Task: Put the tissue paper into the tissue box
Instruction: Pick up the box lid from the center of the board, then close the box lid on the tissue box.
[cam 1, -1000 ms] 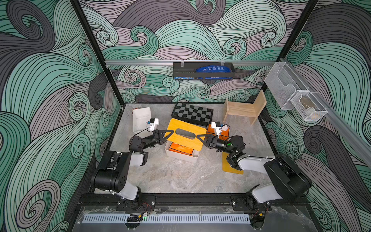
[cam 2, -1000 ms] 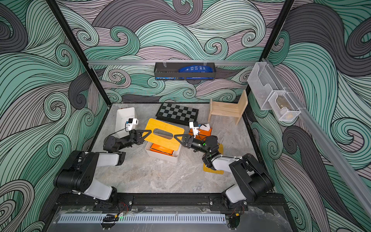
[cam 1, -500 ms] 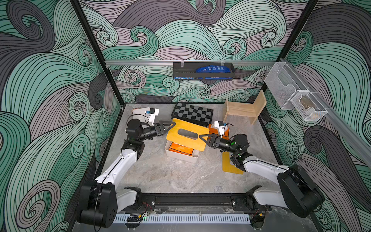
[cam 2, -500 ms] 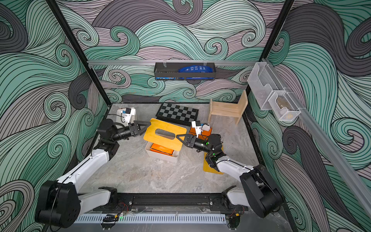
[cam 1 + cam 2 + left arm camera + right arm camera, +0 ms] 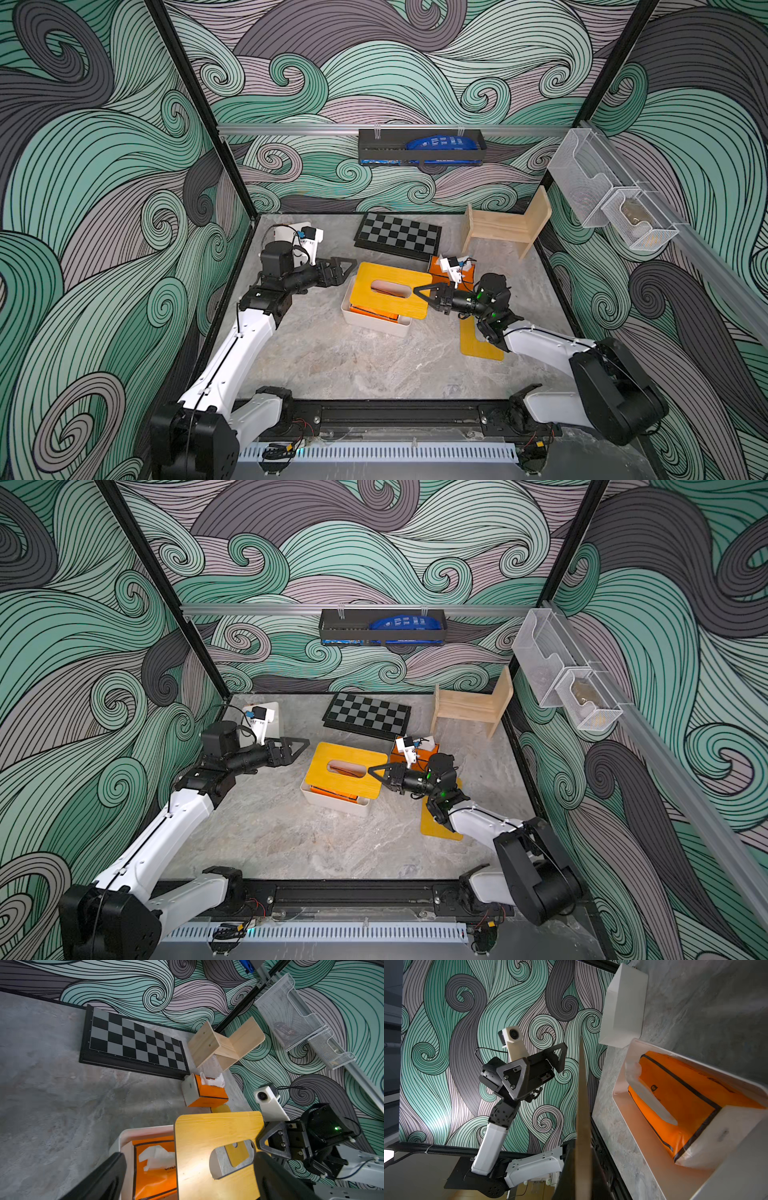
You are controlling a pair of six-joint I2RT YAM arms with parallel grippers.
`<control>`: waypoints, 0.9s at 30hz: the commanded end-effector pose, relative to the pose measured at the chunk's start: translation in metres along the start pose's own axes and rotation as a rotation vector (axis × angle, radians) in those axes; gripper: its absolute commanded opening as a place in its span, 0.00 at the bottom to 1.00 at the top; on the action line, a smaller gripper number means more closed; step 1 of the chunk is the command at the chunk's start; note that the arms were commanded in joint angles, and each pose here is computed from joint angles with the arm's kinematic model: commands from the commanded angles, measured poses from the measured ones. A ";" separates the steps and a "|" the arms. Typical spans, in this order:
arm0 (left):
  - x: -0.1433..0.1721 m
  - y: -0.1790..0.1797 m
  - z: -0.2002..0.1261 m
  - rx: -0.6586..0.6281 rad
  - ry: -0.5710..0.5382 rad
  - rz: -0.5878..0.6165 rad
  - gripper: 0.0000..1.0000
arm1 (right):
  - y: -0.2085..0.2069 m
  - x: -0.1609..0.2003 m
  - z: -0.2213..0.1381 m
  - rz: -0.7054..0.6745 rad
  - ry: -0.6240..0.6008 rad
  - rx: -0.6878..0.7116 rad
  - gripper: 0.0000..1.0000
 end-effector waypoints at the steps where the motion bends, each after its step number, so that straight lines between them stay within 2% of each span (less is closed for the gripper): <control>1: -0.006 0.002 -0.006 -0.058 0.005 0.071 0.99 | 0.002 -0.001 0.006 0.029 0.054 -0.019 0.00; 11: 0.011 0.016 -0.002 -0.115 0.009 0.063 0.99 | -0.018 -0.007 0.016 0.138 0.055 -0.035 0.00; 27: 0.033 0.029 0.006 -0.136 0.020 0.070 0.99 | -0.042 -0.018 0.028 0.185 0.047 -0.012 0.00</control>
Point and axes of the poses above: each gripper's point midway between its finger pads, its own z axis out along the fingers, its own y axis along the line the jaws close on, x = y × z, the point moved 4 cm from there along -z, back along the fingers, and after that the axes turned 8 degrees about z, right-handed, at the moved point
